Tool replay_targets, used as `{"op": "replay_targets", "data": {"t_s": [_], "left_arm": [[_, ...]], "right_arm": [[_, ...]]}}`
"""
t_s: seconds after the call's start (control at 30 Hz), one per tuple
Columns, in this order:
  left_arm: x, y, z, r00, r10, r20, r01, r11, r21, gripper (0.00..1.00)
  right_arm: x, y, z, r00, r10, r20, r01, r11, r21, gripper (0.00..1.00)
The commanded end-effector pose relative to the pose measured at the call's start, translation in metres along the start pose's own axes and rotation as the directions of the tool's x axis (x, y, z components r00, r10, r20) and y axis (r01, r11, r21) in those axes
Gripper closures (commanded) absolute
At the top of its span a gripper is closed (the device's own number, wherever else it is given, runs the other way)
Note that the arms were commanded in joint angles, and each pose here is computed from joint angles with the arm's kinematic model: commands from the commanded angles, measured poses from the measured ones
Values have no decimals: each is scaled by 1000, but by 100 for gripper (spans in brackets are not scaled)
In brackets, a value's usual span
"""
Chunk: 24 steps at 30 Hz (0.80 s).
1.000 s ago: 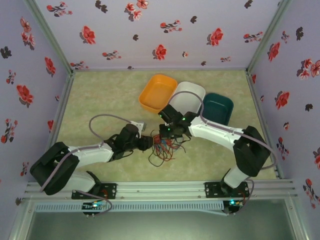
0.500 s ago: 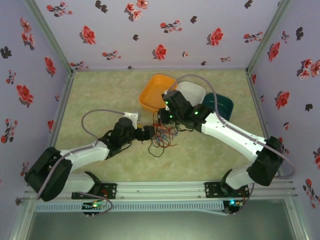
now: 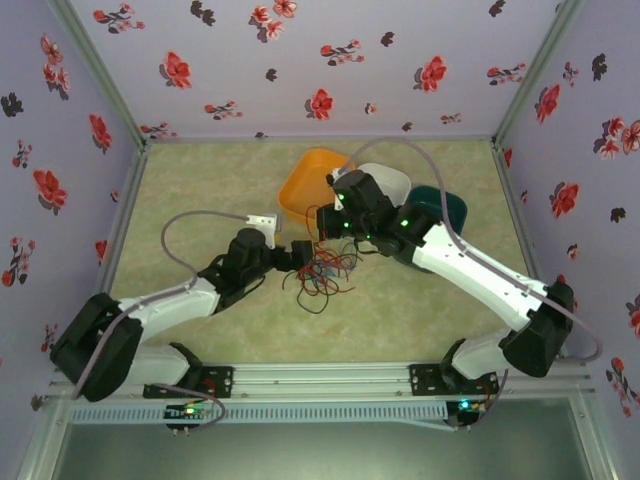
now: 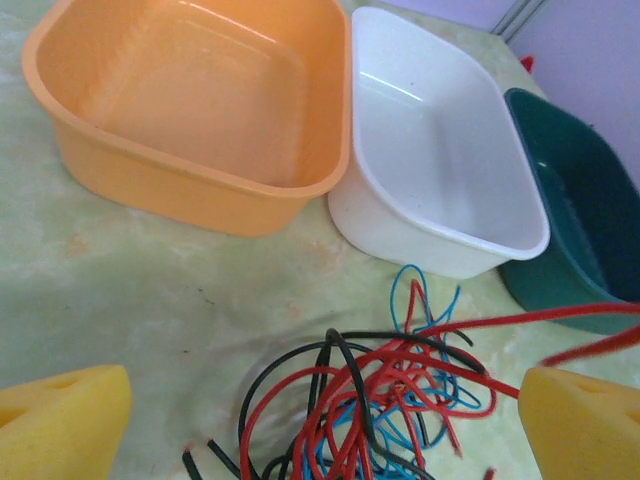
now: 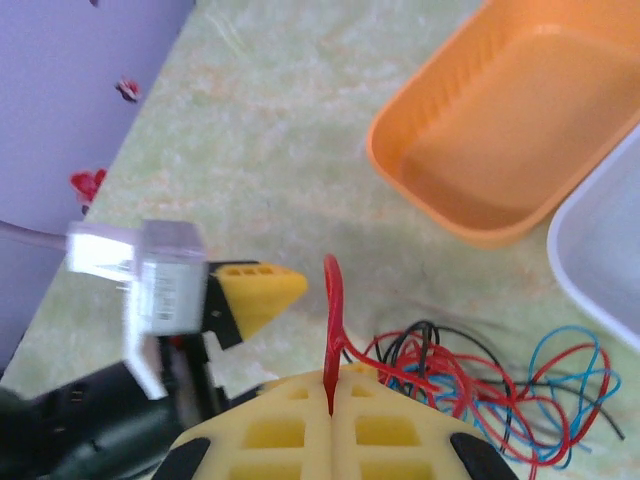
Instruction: Untangle the cables
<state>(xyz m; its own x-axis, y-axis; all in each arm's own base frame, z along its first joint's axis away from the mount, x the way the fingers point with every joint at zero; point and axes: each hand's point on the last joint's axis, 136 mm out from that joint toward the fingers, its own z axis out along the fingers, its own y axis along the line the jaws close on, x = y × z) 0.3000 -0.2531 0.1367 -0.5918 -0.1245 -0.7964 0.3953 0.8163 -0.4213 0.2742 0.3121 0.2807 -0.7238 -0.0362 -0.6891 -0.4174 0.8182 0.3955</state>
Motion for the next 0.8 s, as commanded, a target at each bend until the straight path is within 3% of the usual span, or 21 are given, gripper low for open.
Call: {"op": "replay_targets", "data": {"t_s": [0.0, 0.3, 0.63, 0.77], "left_arm": [[-26, -5, 11, 997, 24, 70, -24, 1000, -7, 0], [-5, 6, 34, 1000, -4, 1, 4, 999, -49, 0], [21, 13, 50, 995, 21, -97, -27, 998, -59, 31], [30, 14, 53, 991, 34, -129, -41, 998, -52, 38]], "right_arm": [[-42, 14, -42, 988, -45, 151, 48, 999, -16, 100], [-80, 26, -102, 956, -95, 278, 106, 994, -25, 100], [-106, 31, -151, 922, -133, 364, 145, 989, -5, 100], [-116, 27, -173, 899, -153, 411, 155, 987, 28, 100]]}}
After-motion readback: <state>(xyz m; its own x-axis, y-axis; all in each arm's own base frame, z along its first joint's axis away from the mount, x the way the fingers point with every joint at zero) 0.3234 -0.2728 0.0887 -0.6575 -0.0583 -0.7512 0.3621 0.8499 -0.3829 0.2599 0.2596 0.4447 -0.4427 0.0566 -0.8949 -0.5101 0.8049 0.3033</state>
